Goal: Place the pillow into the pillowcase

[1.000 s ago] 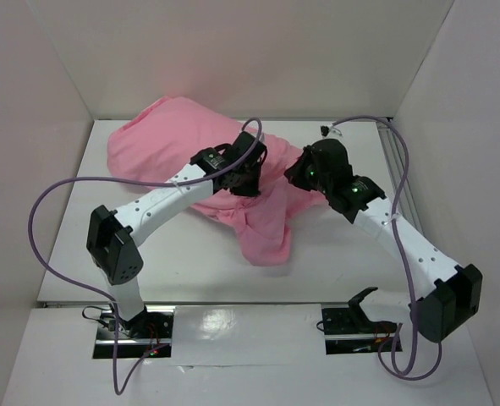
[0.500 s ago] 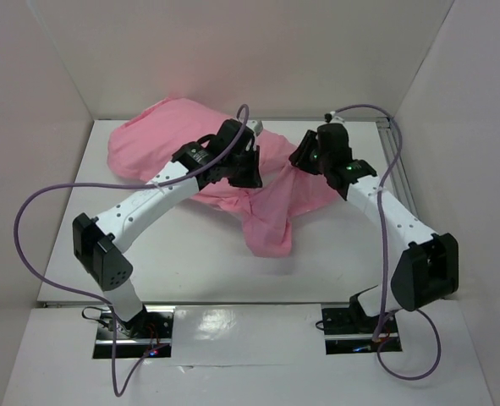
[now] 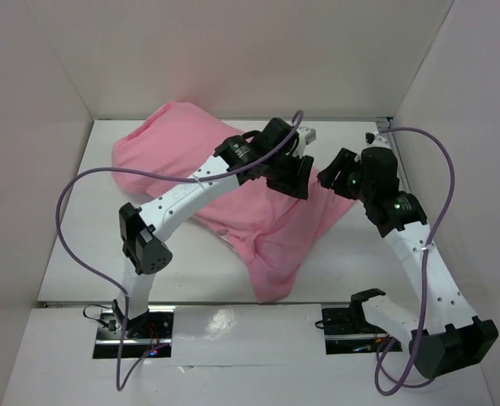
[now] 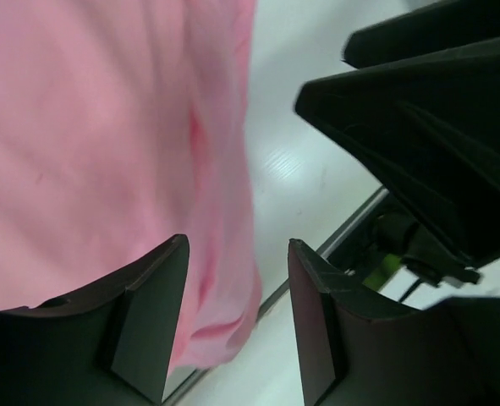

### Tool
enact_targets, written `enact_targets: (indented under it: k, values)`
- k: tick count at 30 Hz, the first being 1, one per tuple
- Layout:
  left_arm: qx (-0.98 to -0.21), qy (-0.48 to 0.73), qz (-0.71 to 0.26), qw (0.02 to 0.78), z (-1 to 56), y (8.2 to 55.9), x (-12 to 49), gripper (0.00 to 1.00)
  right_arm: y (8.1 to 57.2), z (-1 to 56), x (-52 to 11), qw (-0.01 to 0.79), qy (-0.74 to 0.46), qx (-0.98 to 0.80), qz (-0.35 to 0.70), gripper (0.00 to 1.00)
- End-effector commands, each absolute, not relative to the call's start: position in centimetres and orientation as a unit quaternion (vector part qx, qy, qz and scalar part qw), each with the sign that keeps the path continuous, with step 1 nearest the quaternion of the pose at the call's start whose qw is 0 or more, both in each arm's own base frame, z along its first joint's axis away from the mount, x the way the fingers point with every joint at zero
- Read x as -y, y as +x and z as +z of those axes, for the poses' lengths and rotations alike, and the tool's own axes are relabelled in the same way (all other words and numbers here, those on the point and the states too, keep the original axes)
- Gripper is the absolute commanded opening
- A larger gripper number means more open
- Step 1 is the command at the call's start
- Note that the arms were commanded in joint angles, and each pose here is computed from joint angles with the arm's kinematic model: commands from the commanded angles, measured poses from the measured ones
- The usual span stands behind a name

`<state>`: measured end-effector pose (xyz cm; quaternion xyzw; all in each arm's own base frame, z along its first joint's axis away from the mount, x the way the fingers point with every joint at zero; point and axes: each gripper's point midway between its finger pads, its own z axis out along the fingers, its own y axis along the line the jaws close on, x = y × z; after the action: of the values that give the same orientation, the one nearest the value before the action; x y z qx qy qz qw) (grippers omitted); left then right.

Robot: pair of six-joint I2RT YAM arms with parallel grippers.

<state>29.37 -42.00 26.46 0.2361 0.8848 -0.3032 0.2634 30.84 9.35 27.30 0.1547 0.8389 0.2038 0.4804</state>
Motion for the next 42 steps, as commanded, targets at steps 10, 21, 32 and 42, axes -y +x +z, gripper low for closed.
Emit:
enact_targets:
  k: [10,21,32,42]
  values:
    - [-0.914,0.22,-0.192,0.282,24.0,24.5,33.0,0.67,24.4,17.5,-13.6,0.304,0.114,-0.912,0.25,0.58]
    - [-0.914,0.24,-0.175,0.275,20.5,26.0,38.7,0.36,24.2,13.8,-11.9,0.28,0.214,-0.912,0.21,0.38]
    - [-0.821,0.316,-0.388,0.275,30.3,22.4,45.4,0.0,35.0,15.8,-15.8,0.361,0.211,-0.846,0.33,0.04]
    - [-0.909,0.026,-0.233,0.344,30.6,29.4,23.0,0.73,48.1,16.7,-6.6,0.365,0.255,-0.874,0.195,0.34]
